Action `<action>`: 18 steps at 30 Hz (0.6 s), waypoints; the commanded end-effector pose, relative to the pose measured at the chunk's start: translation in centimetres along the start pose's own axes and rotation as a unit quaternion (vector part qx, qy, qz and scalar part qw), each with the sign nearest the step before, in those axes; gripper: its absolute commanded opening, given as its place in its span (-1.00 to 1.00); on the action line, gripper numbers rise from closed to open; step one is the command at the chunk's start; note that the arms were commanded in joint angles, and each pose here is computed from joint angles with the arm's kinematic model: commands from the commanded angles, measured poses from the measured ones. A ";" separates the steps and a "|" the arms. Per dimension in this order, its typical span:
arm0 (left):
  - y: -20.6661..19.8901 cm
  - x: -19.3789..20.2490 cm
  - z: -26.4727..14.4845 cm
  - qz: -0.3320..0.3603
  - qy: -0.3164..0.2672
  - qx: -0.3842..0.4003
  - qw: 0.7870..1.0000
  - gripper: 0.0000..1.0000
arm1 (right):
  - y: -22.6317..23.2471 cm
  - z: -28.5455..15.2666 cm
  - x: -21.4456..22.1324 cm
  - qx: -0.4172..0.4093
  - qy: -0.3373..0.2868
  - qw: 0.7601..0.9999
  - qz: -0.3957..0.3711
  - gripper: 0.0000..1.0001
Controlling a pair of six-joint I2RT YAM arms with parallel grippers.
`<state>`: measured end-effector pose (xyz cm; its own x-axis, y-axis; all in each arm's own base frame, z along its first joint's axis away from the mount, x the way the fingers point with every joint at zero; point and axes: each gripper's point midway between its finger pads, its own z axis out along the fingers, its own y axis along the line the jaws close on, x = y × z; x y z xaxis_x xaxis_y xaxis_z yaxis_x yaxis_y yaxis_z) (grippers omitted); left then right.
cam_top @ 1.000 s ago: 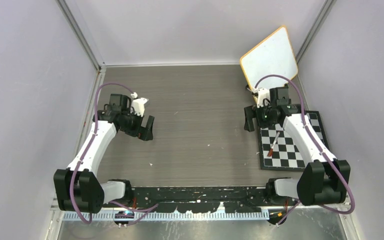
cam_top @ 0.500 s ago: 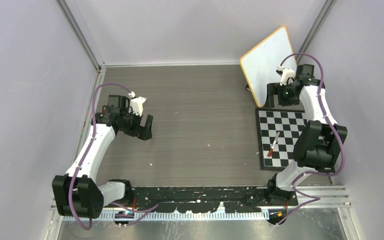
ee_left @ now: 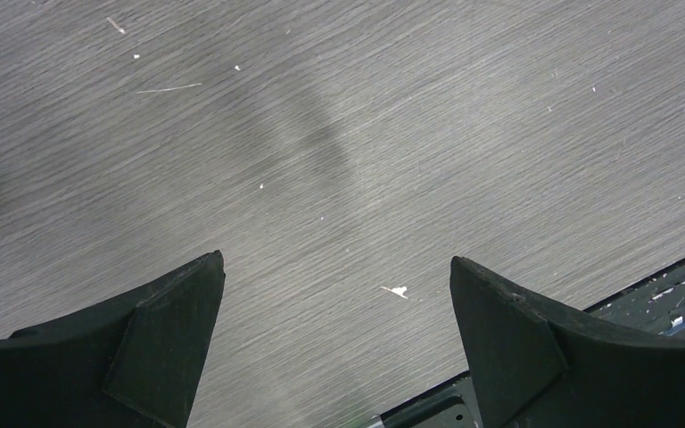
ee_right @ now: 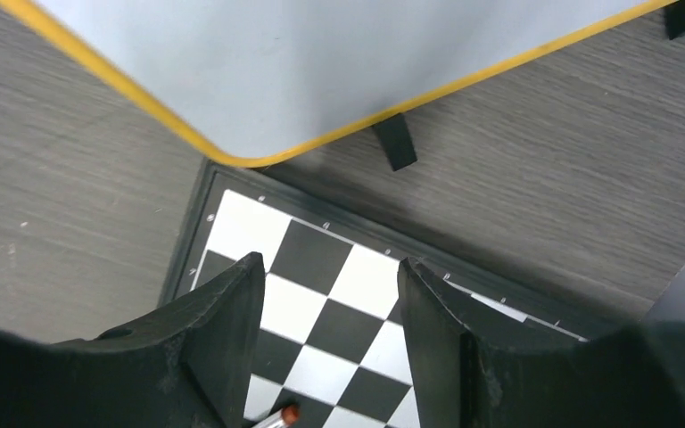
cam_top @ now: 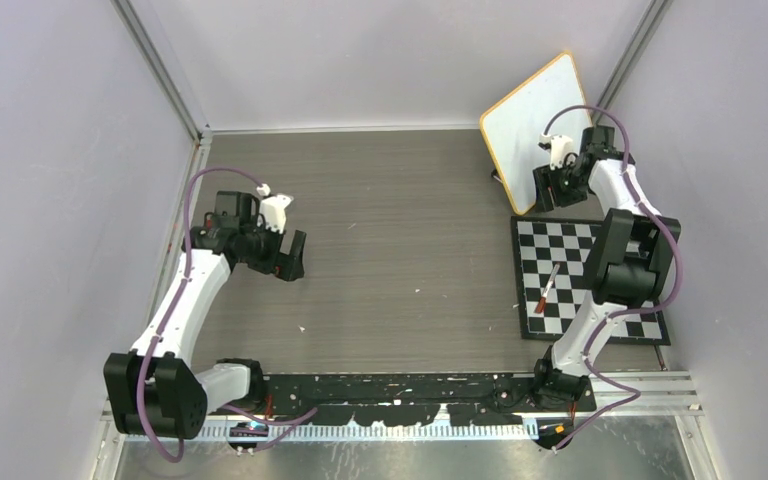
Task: Write a sentence on the whiteboard
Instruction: Move the whiteboard stand to the center of the board.
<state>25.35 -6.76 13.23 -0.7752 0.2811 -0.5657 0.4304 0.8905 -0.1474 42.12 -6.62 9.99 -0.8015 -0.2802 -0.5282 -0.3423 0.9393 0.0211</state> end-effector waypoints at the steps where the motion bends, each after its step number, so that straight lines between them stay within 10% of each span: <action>1: -0.1 -0.9 -0.6 0.013 -0.031 -0.001 0.999 0.99 | -2.7 0.7 -2.4 0.041 -0.030 0.998 -0.042 0.21; 18: -0.3 -1.0 -0.8 0.023 -0.040 0.001 0.999 0.99 | -4.6 6.2 -3.4 0.029 -0.057 0.994 -0.092 0.05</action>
<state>25.09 -6.73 13.54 -0.7586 0.2836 -0.5866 0.4376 0.8888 -0.1363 46.94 -8.53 4.46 -0.7431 -0.3886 -0.5447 -0.4175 0.9055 -0.0765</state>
